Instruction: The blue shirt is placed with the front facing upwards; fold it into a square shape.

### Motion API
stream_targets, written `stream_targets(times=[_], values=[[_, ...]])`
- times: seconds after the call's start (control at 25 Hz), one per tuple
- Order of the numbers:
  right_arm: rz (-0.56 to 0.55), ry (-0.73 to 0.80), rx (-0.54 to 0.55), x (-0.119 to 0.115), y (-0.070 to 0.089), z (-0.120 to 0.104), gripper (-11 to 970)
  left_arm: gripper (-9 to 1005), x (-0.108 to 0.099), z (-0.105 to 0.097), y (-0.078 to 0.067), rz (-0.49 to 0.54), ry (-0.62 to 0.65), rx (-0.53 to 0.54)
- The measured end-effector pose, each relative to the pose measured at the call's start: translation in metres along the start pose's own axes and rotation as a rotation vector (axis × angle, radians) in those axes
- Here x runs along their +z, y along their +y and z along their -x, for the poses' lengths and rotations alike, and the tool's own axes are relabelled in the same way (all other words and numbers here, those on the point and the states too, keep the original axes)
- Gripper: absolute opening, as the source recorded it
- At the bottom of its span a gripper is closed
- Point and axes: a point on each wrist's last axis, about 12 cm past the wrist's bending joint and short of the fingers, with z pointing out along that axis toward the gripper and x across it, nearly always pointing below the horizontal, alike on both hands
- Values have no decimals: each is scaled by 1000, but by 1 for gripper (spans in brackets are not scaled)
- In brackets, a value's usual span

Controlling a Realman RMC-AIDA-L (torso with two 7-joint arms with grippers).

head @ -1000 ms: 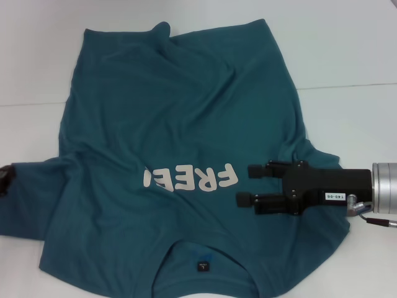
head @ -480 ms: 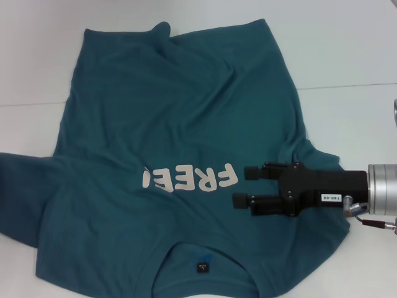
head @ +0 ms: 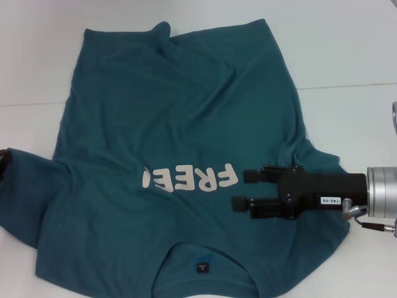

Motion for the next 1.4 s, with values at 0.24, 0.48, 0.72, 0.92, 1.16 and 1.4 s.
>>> stream_targets(times=[0.24, 0.48, 0.72, 0.92, 1.16, 1.4], values=[[0, 0, 2, 0, 0, -1, 885, 14, -2, 3, 3, 10, -5, 5], [0, -1, 3, -1, 0, -1, 885, 15, -4, 3, 6, 26, 6, 21], [1, -1, 1, 0, 0, 0, 885, 15, -4, 6, 8, 45, -1, 32], [1, 0, 0, 0, 0, 0, 885, 15, -1, 11, 7, 62, -10, 53], [1, 1, -1, 0, 0, 0, 886, 14, 5, 18, 3, 50, -20, 92], [1, 1, -2, 0, 0, 1, 886, 14, 7, 18, -1, 35, -22, 83]])
